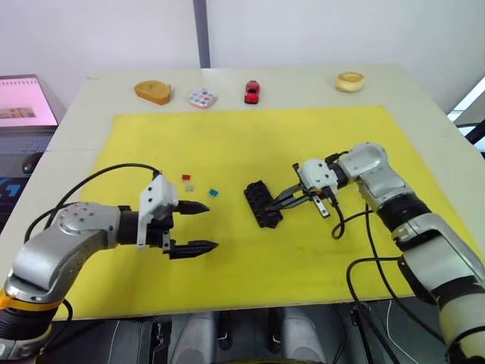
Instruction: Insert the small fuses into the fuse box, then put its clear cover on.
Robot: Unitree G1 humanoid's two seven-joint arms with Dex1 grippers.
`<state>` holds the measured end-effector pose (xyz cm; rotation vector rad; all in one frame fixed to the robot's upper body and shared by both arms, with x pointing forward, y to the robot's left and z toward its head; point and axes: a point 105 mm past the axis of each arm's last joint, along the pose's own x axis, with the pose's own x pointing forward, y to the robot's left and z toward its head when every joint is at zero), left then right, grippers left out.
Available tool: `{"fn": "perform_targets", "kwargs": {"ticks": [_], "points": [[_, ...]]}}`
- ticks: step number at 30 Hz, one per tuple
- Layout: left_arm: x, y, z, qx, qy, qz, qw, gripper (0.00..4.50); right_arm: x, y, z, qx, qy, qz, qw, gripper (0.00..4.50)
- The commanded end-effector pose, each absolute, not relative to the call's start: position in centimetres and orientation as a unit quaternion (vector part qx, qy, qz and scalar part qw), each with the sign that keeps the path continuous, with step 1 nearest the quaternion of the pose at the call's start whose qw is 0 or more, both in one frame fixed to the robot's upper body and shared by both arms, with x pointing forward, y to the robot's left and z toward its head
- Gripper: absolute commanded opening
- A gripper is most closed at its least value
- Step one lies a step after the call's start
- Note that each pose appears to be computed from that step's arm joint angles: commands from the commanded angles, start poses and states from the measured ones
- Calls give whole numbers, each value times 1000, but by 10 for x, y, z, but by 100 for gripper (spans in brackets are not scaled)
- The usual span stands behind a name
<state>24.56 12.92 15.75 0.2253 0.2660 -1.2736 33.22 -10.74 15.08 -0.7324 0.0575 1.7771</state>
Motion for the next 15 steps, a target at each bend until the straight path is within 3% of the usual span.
{"fn": "perform_targets", "kwargs": {"ticks": [1,15], "points": [[246,129,165,104,106,-589,794,448,334,-109,160,-322,27,755,570,0],[249,127,163,103,103,-584,799,448,330,-103,165,-290,84,763,571,0]]}}
